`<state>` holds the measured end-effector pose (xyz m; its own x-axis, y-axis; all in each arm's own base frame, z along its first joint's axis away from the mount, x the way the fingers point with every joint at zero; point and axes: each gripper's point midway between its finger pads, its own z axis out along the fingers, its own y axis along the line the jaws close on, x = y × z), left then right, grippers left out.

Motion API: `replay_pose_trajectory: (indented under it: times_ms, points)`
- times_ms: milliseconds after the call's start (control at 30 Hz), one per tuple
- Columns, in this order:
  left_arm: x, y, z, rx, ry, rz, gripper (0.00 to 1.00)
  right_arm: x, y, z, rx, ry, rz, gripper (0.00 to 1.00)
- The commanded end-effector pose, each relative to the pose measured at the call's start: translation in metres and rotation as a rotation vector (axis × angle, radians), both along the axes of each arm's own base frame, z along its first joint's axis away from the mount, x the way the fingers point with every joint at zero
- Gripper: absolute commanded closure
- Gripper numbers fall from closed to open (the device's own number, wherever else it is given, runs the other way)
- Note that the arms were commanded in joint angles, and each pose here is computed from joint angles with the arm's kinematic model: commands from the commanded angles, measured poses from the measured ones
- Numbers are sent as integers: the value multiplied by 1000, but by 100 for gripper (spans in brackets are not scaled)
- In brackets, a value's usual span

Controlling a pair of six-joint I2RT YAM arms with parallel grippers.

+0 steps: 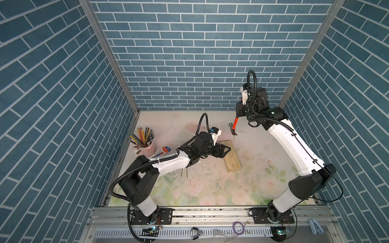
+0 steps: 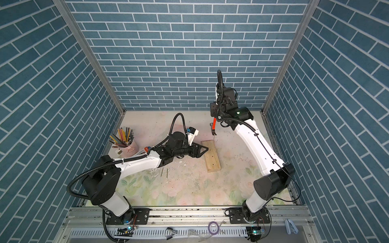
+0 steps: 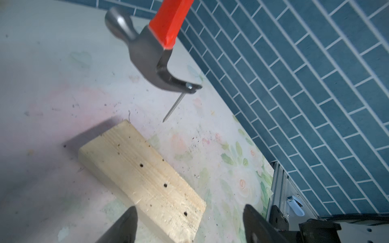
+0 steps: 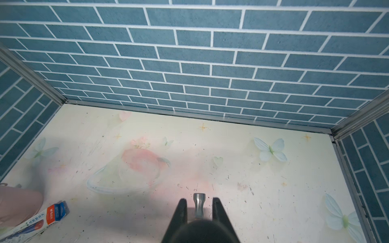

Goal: Use a claw hammer to pull out a nail
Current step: Remove the nail from the mounting plate, then pick up the nail with the hammer.

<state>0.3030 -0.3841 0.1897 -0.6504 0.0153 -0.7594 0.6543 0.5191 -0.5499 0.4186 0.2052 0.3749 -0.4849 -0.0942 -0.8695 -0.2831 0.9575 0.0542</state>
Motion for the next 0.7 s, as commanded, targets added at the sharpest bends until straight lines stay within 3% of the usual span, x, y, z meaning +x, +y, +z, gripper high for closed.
replay_pose_trajectory:
  times_ms: [0, 100, 667]
  points:
    - [3, -5, 36, -72, -178, -34, 15, -10, 6, 43, 101, -75, 47, 100]
    - [3, -11, 40, -51, -208, -85, 15, -17, 11, 47, 127, -51, 77, 100]
    - [17, -21, 26, -39, -229, -101, 17, -47, 20, 69, 211, -26, 184, 100]
